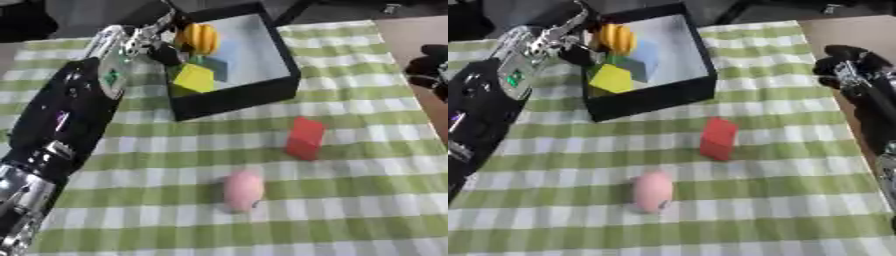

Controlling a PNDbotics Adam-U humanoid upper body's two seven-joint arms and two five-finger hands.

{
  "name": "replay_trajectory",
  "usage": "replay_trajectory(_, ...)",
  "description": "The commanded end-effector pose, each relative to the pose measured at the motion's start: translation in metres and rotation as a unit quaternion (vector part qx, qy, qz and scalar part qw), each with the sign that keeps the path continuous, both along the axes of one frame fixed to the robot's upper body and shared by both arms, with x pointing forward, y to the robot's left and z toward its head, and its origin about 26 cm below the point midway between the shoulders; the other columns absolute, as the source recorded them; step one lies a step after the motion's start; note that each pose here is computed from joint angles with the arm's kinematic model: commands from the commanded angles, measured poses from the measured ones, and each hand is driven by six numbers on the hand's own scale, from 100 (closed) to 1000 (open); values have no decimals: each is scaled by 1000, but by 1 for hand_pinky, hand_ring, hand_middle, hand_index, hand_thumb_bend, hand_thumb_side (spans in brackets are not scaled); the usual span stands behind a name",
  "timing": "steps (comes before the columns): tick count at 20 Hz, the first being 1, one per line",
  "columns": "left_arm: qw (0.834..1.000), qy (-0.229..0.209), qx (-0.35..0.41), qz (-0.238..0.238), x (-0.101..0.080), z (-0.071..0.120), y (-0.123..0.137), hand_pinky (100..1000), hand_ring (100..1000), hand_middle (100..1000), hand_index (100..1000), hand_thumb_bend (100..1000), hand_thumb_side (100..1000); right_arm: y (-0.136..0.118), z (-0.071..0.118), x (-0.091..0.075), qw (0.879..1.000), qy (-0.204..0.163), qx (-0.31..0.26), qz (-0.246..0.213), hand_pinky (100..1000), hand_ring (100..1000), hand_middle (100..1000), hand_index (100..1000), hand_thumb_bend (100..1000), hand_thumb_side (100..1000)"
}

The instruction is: Pick up objects on the table and place them in the box.

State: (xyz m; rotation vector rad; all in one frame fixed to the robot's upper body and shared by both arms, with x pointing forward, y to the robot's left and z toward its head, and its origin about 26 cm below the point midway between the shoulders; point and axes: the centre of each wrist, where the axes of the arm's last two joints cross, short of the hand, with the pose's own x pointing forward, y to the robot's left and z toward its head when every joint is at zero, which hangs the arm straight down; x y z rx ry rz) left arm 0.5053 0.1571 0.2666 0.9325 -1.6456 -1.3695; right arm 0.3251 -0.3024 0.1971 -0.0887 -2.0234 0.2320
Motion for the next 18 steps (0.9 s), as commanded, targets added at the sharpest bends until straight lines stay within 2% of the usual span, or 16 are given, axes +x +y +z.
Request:
replay_trajectory(1, 1000, -14, -2, 0, 0, 9, -2, 723, 690, 590, 577, 100, 100, 1, 12, -2, 1000, -18, -4, 6, 835, 765, 647, 772, 100, 544)
replay_trajectory(4, 1000, -3, -1, -4, 1, 3, -5, 729, 697, 601, 591, 129, 100, 2, 13, -2, 1000, -20, -3, 8, 835, 765, 647, 772, 100, 539)
replay_trajectory(6, 1000, 2, 0, -1, 2, -2, -6, 734, 707, 622, 629, 211, 100, 3, 13, -2, 1000, -20, -3, 10, 835, 765, 646, 772, 100, 544)
replay_trajectory(9, 1000, 5, 6, 8, 3, -8, -6, 739, 718, 646, 658, 278, 100, 4, 13, -2, 1000, -19, -3, 11, 835, 765, 643, 766, 100, 547)
replay_trajectory(11, 1000, 4, 9, 13, 4, -10, -6, 752, 742, 693, 734, 339, 100, 4, 12, -2, 1000, -17, -3, 11, 835, 765, 643, 762, 100, 550)
replay_trajectory(12, 1000, 4, 8, 15, 4, -11, -6, 765, 765, 734, 805, 388, 130, 3, 12, -2, 1000, -17, -2, 11, 835, 765, 643, 762, 100, 549)
replay_trajectory(13, 1000, 4, 7, 16, 4, -11, -5, 773, 777, 749, 829, 418, 168, 3, 12, -2, 1000, -17, -2, 10, 835, 765, 643, 763, 100, 549)
replay_trajectory(14, 1000, 4, 4, 17, 4, -10, -5, 791, 804, 784, 882, 517, 301, 3, 12, -2, 1000, -17, -3, 9, 835, 766, 644, 765, 100, 549)
replay_trajectory(15, 1000, 3, 0, 18, 4, -10, -4, 793, 806, 787, 886, 526, 314, 2, 11, -2, 1000, -16, -3, 8, 835, 766, 644, 766, 100, 549)
replay_trajectory(16, 1000, 1, -6, 19, 3, -8, -4, 808, 822, 806, 921, 616, 424, 2, 11, -2, 1000, -16, -2, 8, 835, 766, 645, 767, 100, 549)
replay_trajectory(18, 1000, -6, -16, 17, 2, -3, -4, 819, 833, 817, 935, 679, 479, 1, 10, -2, 1000, -15, -3, 5, 835, 766, 645, 767, 100, 550)
